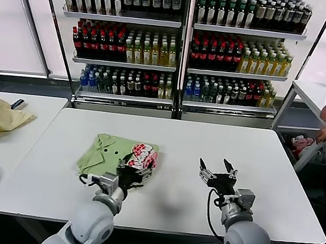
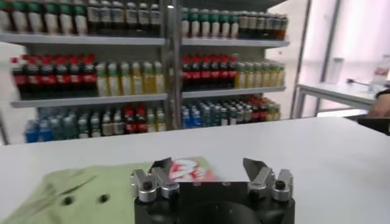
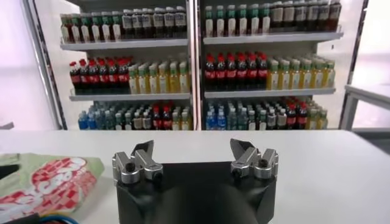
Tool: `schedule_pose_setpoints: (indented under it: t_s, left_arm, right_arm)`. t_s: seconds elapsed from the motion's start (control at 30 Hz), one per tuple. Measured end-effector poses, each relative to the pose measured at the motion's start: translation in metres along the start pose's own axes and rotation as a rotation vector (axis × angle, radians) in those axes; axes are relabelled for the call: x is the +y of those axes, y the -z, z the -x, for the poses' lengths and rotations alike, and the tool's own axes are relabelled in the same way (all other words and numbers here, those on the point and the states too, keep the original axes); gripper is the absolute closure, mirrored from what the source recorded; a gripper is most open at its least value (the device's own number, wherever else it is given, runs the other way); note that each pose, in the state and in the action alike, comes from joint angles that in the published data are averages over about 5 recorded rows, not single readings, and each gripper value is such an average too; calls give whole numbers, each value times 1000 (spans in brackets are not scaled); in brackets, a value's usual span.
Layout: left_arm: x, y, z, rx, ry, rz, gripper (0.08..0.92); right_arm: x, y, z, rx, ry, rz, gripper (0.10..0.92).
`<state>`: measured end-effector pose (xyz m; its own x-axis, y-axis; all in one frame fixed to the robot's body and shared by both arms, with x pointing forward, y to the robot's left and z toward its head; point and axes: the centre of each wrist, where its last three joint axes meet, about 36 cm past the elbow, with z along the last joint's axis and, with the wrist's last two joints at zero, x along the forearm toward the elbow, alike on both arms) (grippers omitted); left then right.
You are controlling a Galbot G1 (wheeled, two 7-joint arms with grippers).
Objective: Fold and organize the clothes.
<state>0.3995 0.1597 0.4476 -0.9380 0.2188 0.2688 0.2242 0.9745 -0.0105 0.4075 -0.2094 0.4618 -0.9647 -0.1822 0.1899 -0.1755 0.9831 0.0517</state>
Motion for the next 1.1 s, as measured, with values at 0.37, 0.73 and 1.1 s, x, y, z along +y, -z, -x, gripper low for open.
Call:
schedule_pose_setpoints:
  t_s: [0.37,0.73,1.1]
  left_arm:
    - [36,-10,-36,-54,167,-21,177]
    - [49,-22,-58,-61,250,-34,177]
    - [52,-31,-73,-47,281,-36,177]
  right_arm:
    - [72,-14,61,58,34,70,200]
    - [140,-33,105,145,55,104,200]
    - [167,-50,128,224,41,111,258]
